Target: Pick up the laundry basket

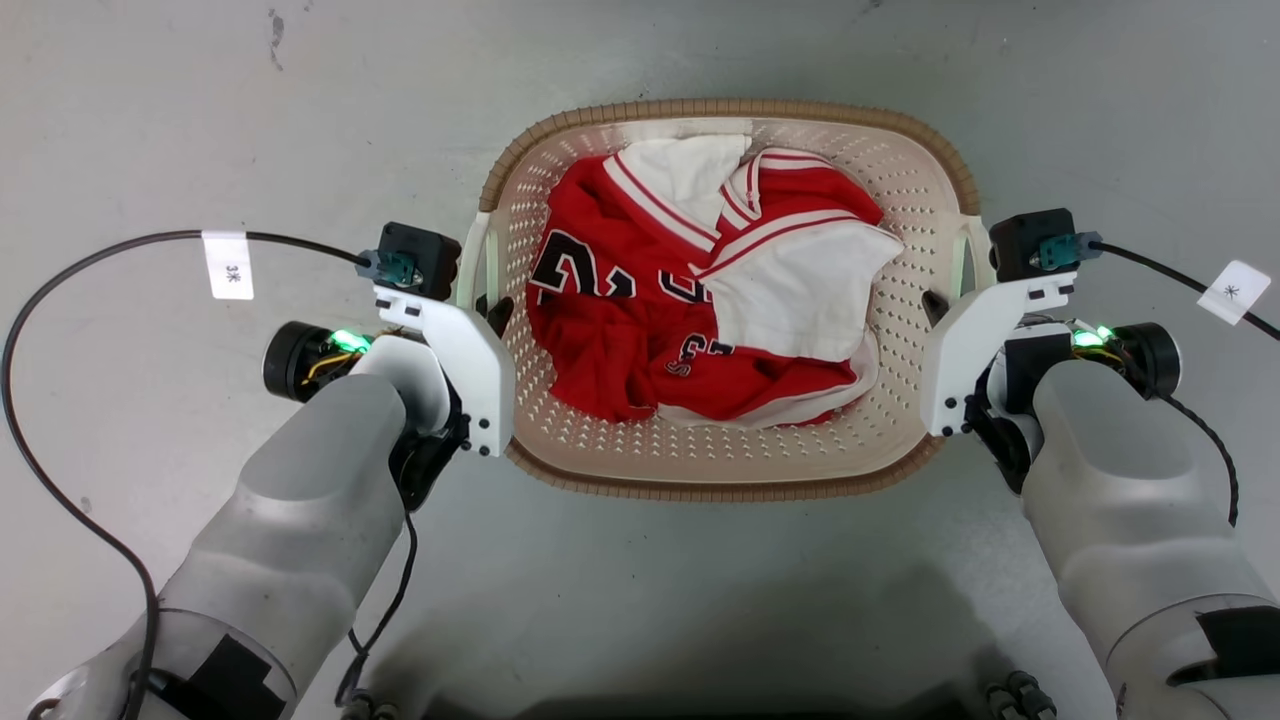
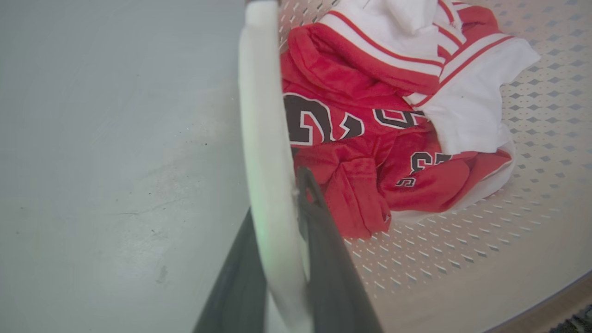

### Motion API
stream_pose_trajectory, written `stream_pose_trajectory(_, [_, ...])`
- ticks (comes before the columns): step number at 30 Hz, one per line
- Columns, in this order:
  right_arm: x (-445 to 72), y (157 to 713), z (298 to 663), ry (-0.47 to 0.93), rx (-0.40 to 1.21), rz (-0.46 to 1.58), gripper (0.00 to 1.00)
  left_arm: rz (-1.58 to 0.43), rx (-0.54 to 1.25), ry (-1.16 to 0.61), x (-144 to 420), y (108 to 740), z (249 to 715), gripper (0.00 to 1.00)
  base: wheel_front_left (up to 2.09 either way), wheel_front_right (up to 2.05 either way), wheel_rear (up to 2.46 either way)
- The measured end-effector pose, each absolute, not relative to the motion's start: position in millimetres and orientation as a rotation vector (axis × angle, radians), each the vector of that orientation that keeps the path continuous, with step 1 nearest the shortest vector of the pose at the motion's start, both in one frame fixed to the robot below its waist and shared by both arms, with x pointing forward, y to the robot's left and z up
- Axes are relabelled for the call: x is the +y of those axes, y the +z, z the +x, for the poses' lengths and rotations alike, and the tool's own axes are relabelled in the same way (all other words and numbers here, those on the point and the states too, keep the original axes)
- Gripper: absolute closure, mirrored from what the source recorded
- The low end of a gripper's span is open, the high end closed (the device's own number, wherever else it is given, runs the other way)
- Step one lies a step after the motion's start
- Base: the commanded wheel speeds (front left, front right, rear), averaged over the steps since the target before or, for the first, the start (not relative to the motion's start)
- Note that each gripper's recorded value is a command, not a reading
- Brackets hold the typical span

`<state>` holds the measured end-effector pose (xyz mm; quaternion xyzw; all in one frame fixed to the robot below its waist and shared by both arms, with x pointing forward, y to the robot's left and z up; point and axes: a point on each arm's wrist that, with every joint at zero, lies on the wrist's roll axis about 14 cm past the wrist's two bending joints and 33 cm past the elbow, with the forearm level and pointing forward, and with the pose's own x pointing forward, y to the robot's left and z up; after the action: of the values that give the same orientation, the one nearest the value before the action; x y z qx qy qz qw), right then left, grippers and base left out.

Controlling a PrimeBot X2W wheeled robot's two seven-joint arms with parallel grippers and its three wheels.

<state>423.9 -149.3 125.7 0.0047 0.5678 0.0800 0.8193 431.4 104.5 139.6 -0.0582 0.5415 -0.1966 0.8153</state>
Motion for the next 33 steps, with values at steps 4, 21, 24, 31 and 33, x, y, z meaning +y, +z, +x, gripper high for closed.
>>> stream_pose_trajectory(4, [-150.2, 129.8, 422.7, 0.169, 1.212, 0.007, 1.0, -0.123, 1.167, -0.429, 104.9, 143.0, 428.2, 1.0, 0.0, 0.0, 0.0])
stream_pose_trajectory(21, [-155.5, 196.1, 402.6, 0.177, 1.334, -0.04, 1.0, -0.118, 1.218, -0.489, 101.9, 208.9, 402.5, 1.0, 0.0, 0.0, 0.0])
stream_pose_trajectory(24, [-156.6, 216.3, 404.0, 0.171, 1.313, -0.041, 1.0, -0.11, 1.174, -0.503, 100.7, 230.1, 404.9, 1.0, 0.0, 0.0, 0.0])
stream_pose_trajectory(31, [-152.5, 266.2, 405.5, 0.177, 1.249, -0.037, 1.0, -0.076, 1.103, -0.512, 105.8, 278.3, 403.0, 1.0, 0.0, 0.0, 0.0])
stream_pose_trajectory(33, [-151.1, 279.3, 402.3, 0.177, 1.234, -0.026, 1.0, -0.061, 1.089, -0.519, 106.3, 291.1, 399.3, 1.0, 0.0, 0.0, 0.0])
